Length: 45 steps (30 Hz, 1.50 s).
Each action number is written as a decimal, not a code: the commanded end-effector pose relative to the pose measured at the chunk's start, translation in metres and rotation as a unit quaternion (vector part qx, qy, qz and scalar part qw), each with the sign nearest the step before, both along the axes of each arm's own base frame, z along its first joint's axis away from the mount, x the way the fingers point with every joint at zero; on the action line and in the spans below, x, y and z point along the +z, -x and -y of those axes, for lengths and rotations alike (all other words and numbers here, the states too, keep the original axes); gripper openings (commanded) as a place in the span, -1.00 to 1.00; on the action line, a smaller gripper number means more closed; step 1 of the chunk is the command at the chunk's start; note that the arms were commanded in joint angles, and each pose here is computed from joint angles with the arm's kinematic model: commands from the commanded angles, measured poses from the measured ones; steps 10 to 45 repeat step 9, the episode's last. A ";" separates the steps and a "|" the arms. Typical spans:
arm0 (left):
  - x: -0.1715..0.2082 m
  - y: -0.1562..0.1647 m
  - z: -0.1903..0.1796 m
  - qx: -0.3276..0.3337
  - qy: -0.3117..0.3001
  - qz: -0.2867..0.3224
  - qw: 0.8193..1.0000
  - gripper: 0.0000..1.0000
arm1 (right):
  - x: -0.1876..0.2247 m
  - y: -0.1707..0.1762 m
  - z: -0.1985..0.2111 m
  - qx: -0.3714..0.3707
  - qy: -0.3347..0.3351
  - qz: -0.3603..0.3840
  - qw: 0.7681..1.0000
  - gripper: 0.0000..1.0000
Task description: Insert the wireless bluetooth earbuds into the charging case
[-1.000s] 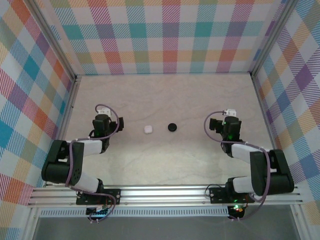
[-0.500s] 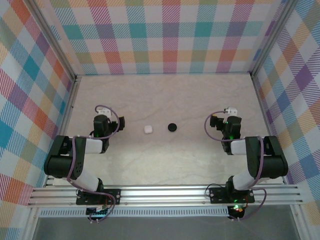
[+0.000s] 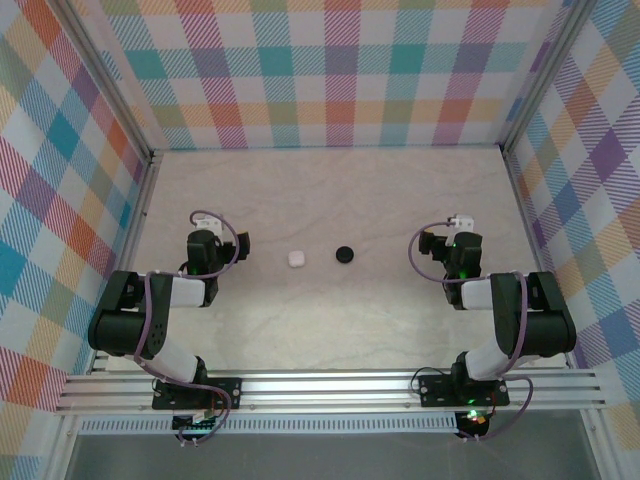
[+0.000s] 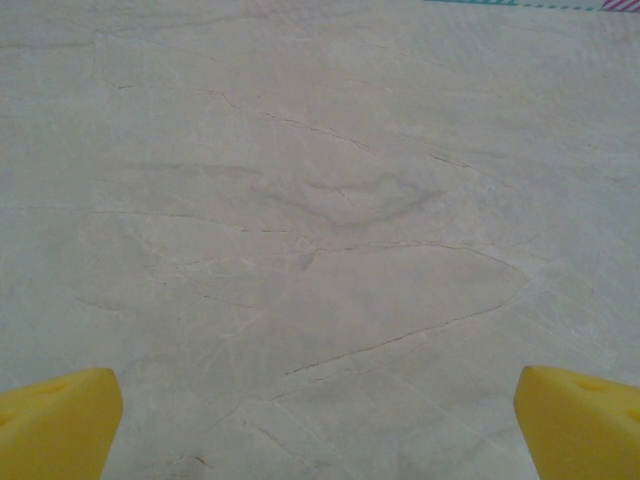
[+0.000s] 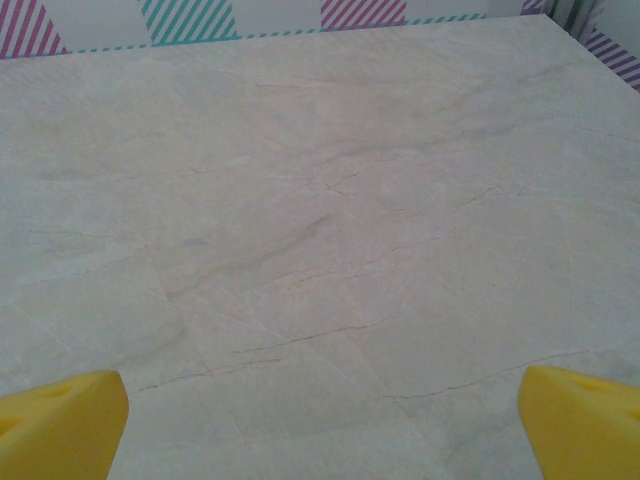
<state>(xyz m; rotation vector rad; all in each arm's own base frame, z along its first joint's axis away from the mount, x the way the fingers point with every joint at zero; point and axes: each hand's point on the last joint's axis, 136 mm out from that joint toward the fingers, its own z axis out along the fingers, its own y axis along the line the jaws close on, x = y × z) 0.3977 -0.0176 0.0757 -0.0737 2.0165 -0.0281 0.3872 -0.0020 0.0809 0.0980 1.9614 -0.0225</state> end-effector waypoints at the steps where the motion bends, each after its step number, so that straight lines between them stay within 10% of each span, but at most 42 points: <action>1: 0.002 -0.001 -0.003 -0.003 -0.003 0.010 1.000 1.00 | 0.013 -0.008 -0.001 0.003 -0.009 0.022 1.000 0.99; 45: 0.003 -0.001 -0.003 -0.003 -0.002 0.011 1.000 1.00 | 0.013 -0.009 -0.002 0.005 -0.009 0.022 1.000 0.99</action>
